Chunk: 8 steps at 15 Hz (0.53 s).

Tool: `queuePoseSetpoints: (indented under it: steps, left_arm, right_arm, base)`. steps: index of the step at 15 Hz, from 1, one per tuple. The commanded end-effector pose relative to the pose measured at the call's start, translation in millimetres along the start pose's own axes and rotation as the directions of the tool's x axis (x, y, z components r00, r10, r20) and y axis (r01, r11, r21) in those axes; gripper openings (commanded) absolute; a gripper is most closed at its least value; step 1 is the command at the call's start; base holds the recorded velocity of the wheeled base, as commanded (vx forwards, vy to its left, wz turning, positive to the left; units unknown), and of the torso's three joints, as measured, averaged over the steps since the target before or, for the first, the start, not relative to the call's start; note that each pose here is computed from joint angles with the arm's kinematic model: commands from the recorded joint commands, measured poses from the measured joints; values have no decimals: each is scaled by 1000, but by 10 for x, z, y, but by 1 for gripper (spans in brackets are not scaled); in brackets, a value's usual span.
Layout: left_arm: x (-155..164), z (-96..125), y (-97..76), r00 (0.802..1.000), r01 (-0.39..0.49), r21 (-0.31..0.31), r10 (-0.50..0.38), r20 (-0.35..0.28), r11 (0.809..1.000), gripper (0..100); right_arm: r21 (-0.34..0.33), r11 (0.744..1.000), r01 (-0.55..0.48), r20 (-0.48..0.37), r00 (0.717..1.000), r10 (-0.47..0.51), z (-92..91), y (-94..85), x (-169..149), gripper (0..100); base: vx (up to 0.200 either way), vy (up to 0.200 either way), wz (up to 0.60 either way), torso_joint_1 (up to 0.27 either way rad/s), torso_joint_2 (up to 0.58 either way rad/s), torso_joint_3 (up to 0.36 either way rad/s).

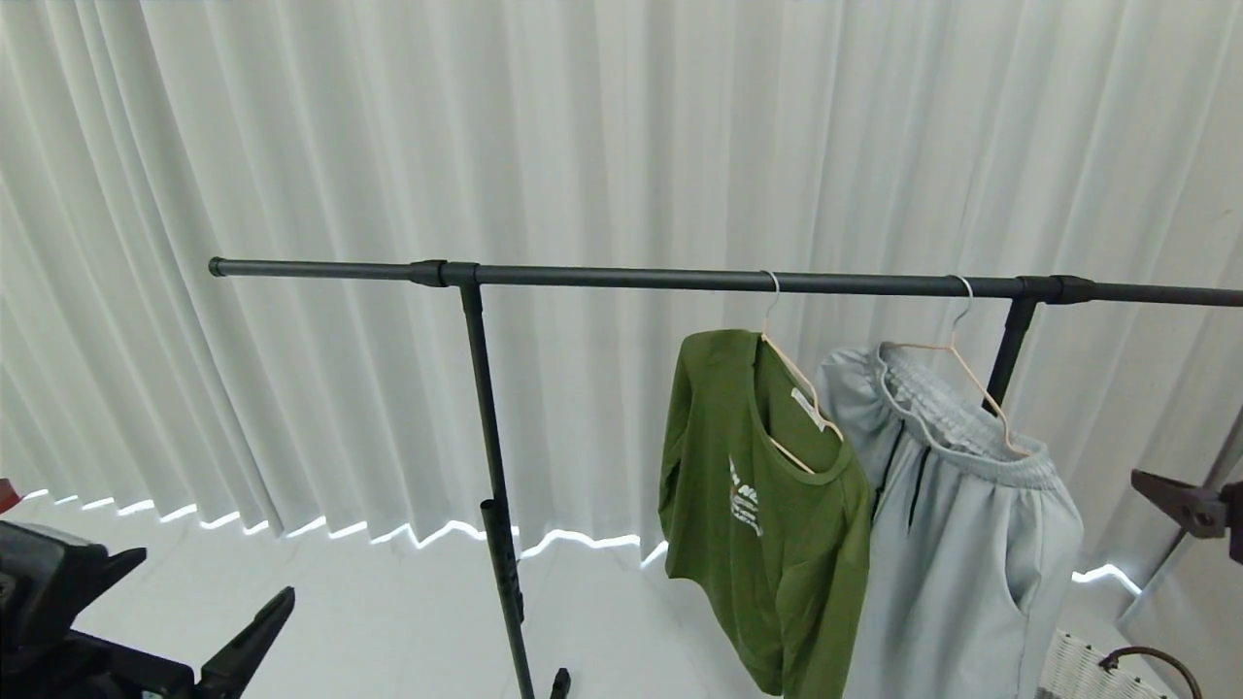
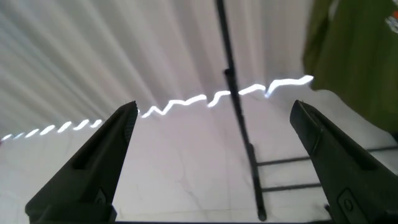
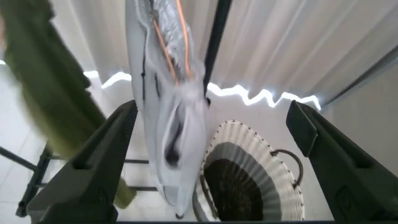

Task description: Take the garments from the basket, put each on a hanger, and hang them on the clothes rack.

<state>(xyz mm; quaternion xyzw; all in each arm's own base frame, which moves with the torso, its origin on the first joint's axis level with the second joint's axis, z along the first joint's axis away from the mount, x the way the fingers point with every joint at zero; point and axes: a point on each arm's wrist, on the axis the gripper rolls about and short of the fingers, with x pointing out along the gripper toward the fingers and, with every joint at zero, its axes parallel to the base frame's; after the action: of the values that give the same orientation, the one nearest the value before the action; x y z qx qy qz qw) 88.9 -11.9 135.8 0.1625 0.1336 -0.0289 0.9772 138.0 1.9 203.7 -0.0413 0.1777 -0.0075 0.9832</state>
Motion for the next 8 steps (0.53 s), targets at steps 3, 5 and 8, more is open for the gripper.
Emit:
queuePoseSetpoints:
  steps: [3,5,8]
  left_arm:
    - [-289,-73,93,971,-228,-50,231,67,972,100]
    - [-412,-144,103,953,-296,-60,299,55,953,100]
    - [-636,-291,98,925,-378,-64,379,14,924,100]
  right_arm:
    - [3,1000,15,32,999,-15,-286,-15,-529,100]
    - [-13,1000,17,19,1000,-17,-427,-12,-698,100]
    - [-27,1000,16,-8,1000,-17,-623,-7,-934,100]
  base:
    - [-200,0,0,4,4,1]
    - [-200,0,0,0,5,12]
    - [-200,0,0,5,-2,6]
